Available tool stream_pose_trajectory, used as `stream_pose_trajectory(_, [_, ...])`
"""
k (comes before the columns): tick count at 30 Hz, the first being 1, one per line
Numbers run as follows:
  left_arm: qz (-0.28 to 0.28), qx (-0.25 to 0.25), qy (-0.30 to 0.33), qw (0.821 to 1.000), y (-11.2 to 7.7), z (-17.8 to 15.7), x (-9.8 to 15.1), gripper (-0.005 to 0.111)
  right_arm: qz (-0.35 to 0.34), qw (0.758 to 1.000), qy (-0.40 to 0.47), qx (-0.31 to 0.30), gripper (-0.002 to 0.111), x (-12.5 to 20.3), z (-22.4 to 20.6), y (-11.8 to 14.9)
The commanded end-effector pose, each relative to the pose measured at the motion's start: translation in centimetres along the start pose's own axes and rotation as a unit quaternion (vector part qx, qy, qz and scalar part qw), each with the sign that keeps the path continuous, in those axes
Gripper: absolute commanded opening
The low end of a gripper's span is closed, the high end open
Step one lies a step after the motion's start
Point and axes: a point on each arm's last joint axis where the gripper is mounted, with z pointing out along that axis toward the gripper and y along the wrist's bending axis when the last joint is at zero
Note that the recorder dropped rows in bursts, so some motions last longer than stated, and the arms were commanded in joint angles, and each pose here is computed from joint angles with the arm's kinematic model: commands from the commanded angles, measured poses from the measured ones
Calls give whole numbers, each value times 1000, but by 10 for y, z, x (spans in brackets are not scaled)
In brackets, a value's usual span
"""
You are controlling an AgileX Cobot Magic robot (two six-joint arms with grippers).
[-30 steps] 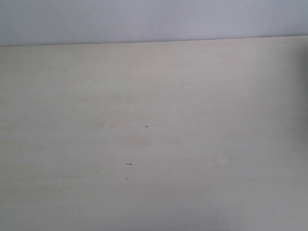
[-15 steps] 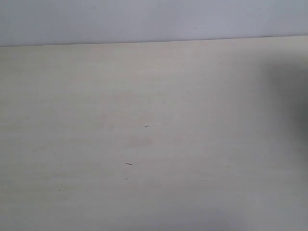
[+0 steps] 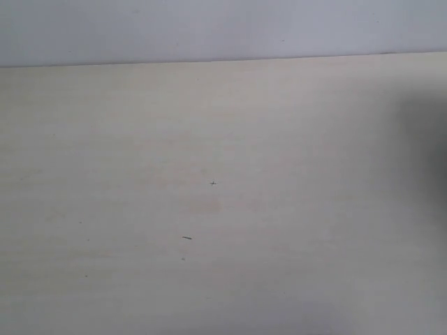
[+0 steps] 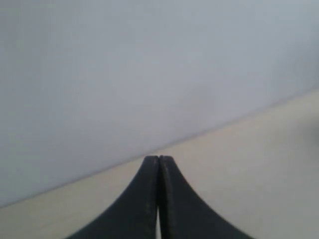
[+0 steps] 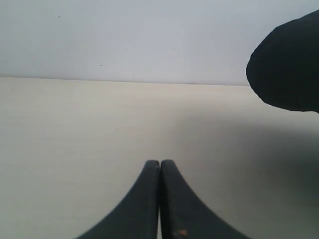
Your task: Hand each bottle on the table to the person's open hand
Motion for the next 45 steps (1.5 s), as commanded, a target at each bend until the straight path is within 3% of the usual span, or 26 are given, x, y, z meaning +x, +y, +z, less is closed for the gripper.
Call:
stream_pose_trajectory(1, [-115, -105, -96, 983, -21, -55, -3, 0, -2, 1000, -4, 3, 0, 1, 0, 0])
stream_pose_trajectory(5, [-132, -92, -137, 977, -49, -84, 19, 0, -2, 1000, -4, 3, 0, 1, 0, 0])
stream_pose_trajectory(9, [-128, -80, -152, 977, -63, -95, 36, 0, -2, 1000, -4, 3, 0, 1, 0, 0])
stream_pose_trajectory(16, [-114, -93, -138, 979, -64, -95, 51, 0, -2, 1000, -4, 3, 0, 1, 0, 0])
stream_pose_trajectory(21, [-113, -140, -32, 983, -54, -89, 70, 0, -2, 1000, -4, 3, 0, 1, 0, 0])
stream_pose_trajectory(26, [-157, -264, 66, 949, -29, -90, 98, 0, -2, 1000, -4, 3, 0, 1, 0, 0])
stream_pose_trajectory(30, [-221, -312, 15, 924, -20, -86, 117, 0, -4, 1000, -5, -7, 0, 0, 0, 1])
stream_pose_trajectory(33, [-253, -321, 10, 912, -20, -86, 132, 0, -6, 1000, -5, -16, 0, 0, 0, 2])
stream_pose_trajectory(36, [-214, -293, -6, 932, -26, -86, 137, 0, -6, 1000, -5, -16, 0, 0, 0, 2])
stream_pose_trajectory(41, [-84, -189, -15, 978, -43, -89, 135, 0, -6, 1000, -5, -16, 0, 0, 0, 2])
stream_pose_trajectory(45, [-55, -143, 10, 988, -50, -89, 139, 0, -6, 1000, -5, -16, 0, 0, 0, 2])
